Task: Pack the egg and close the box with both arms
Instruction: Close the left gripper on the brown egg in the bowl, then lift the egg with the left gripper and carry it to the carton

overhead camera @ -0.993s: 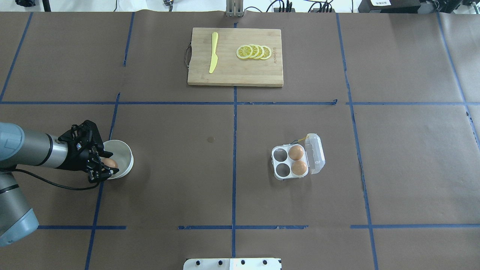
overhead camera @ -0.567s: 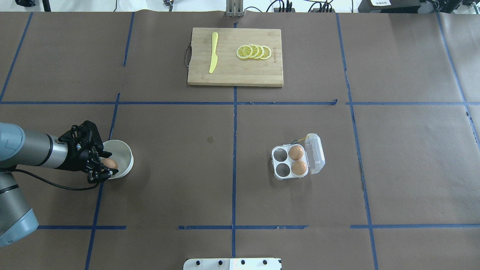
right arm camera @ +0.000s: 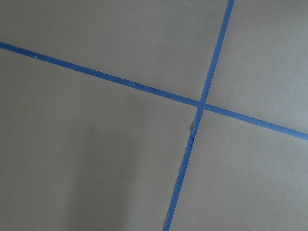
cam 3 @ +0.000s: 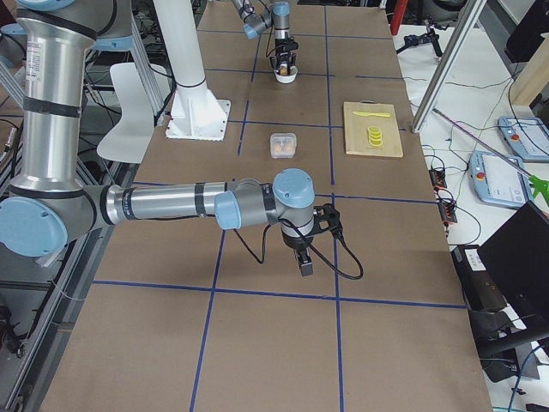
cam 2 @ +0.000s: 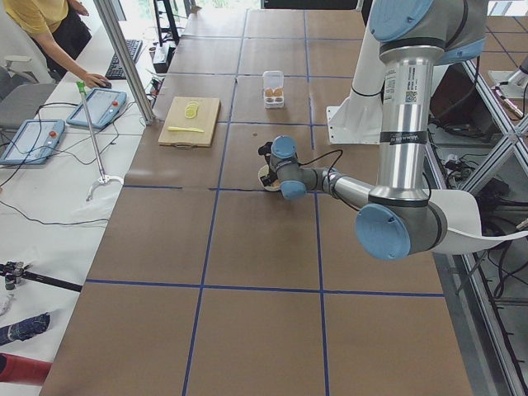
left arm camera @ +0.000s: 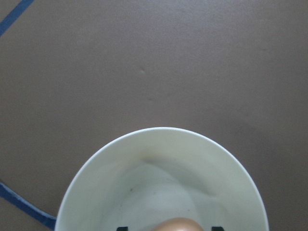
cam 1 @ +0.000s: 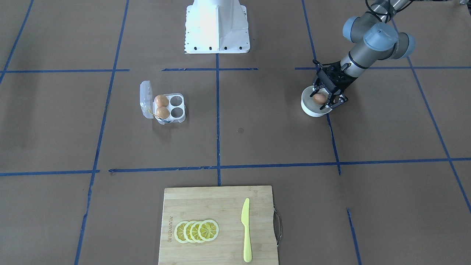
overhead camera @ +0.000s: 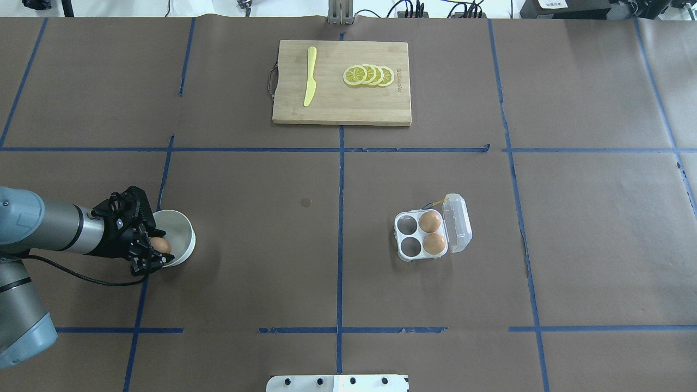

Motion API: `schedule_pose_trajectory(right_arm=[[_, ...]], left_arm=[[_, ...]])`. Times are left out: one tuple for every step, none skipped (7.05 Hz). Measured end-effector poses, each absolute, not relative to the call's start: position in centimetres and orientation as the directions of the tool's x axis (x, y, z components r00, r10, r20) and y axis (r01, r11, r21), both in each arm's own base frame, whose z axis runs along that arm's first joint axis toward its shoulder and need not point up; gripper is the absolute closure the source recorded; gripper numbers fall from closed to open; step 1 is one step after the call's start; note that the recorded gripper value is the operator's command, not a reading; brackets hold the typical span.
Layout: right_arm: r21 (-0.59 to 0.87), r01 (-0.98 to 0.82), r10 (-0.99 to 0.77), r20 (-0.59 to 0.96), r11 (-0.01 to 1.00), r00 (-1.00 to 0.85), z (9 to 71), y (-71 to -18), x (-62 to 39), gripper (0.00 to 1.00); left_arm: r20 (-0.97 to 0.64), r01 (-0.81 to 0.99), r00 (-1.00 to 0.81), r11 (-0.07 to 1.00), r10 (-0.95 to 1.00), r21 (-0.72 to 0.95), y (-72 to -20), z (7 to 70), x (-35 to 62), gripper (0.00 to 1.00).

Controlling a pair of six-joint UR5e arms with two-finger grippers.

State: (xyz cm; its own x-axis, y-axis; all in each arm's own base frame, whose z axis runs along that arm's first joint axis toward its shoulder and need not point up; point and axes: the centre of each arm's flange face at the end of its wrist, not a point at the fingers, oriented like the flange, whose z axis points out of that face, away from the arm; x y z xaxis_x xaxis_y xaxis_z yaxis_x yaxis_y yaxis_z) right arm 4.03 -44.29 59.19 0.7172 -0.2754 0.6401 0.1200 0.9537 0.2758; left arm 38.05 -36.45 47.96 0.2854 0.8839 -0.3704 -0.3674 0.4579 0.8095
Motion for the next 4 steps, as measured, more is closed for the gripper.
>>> schedule_pose_trajectory(right_arm=[[0.276, 0.120, -0.275, 0.640, 0.954, 0.717, 59.2, -44.3, 4.0, 0.00], [0.276, 0.120, -0.275, 0.640, 0.954, 0.717, 59.2, -44.3, 4.0, 0.00], [0.276, 0.120, -0.276, 0.640, 0.954, 0.717, 59.2, -44.2, 4.0, 0.00], [0.276, 0.120, -0.276, 0.640, 0.954, 0.717, 59.2, -44.1, 4.0, 0.00]], left_arm=[[-0.368, -0.363, 0.285, 0.455, 0.885, 0.813, -36.4, 47.7, 38.0, 0.86], [-0.367, -0.358, 0.287, 0.455, 0.885, 0.815, -36.5, 47.4, 37.8, 0.96], [-0.368, -0.352, 0.291, 0.457, 0.883, 0.817, -36.7, 47.2, 37.6, 0.98], [-0.367, -0.337, 0.294, 0.455, 0.883, 0.824, -37.0, 46.4, 37.2, 0.98]])
